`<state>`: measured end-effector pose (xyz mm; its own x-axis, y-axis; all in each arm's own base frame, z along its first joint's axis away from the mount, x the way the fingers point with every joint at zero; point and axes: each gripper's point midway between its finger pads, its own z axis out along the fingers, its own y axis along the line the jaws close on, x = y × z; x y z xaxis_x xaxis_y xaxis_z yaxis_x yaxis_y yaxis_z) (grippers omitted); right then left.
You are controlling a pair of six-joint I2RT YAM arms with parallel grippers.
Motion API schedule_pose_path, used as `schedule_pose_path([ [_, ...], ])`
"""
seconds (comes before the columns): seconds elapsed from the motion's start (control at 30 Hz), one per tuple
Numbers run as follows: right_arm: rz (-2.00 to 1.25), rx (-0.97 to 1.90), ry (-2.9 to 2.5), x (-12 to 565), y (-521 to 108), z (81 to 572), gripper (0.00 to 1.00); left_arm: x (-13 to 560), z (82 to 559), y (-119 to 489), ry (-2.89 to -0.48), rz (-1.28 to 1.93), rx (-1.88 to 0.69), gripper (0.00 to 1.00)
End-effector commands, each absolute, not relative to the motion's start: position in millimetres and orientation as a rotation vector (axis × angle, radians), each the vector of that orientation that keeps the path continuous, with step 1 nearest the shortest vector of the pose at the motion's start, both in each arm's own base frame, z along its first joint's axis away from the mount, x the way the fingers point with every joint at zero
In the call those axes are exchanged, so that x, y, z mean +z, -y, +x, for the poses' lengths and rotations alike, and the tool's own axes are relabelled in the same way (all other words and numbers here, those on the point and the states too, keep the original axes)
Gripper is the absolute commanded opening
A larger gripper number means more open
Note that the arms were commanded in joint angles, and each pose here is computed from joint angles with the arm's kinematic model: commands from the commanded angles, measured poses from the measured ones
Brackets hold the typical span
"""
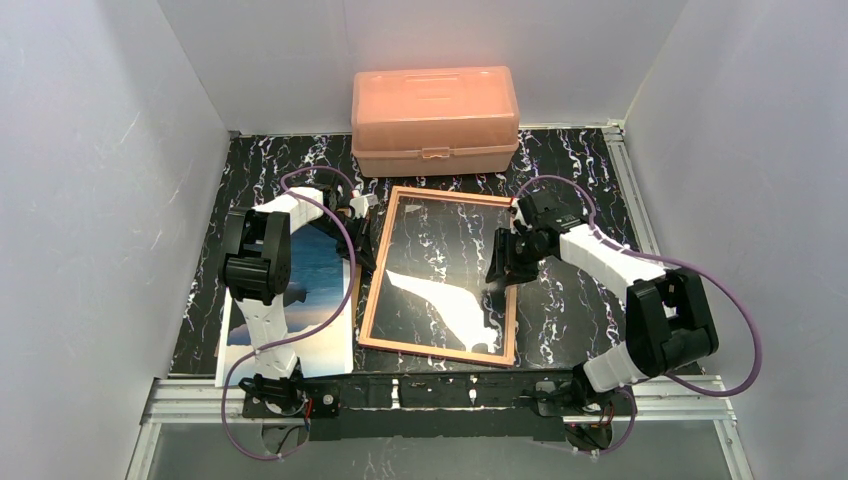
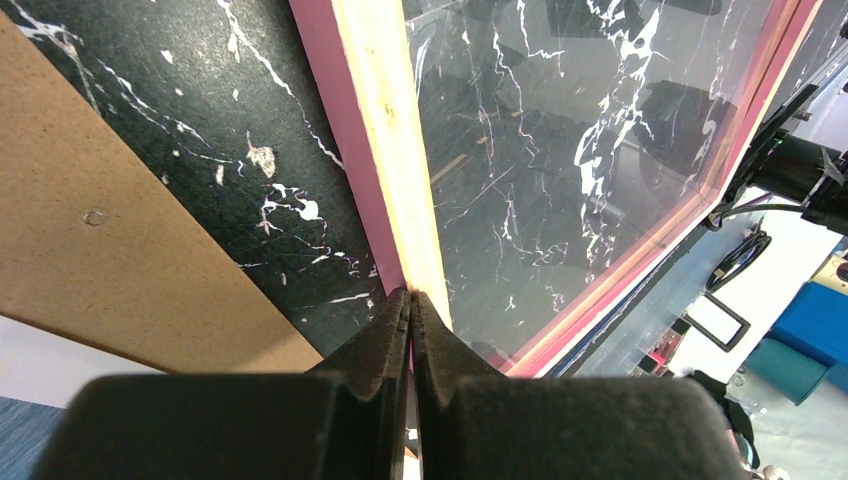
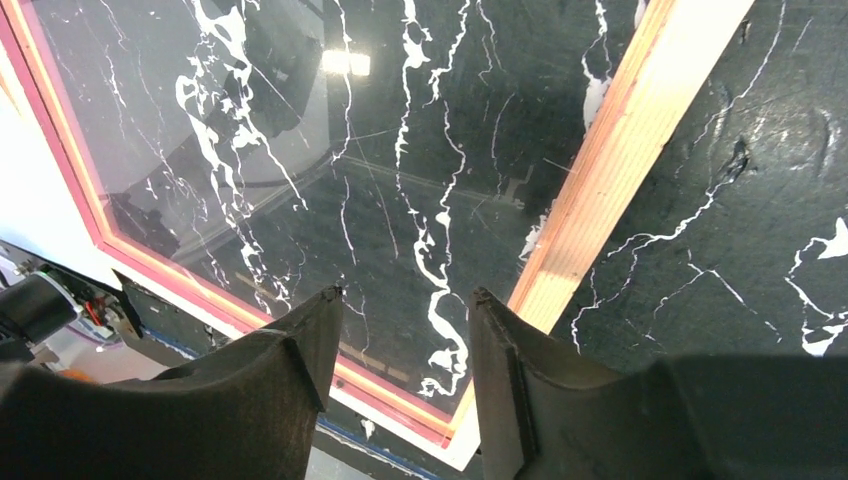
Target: Put the photo into the frame
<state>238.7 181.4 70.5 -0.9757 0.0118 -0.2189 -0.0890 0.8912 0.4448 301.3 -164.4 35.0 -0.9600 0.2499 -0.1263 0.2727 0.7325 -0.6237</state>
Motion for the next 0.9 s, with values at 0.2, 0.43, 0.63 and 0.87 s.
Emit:
schedule_pose_path([
  [0.2,-0.06,0.556,-2.773,84,-176,237,0.52,51,294,167,-2.878,0.514,-1.074,0.0],
  [0.43,-0.007,0.397,-2.682,102,-153,259,0.81,56,292,158,-2.869,0.579,-1.031,0.0],
  [0.63,0.028,0.472,-2.682,78,-161,269,0.88,52,286,143,-2.847,0.717,-0.914,0.0],
  [0.87,0.099,0.566,-2.659,63,-167,287,0.89,32,269,136,-2.862,0.805,-0.877,0.0],
])
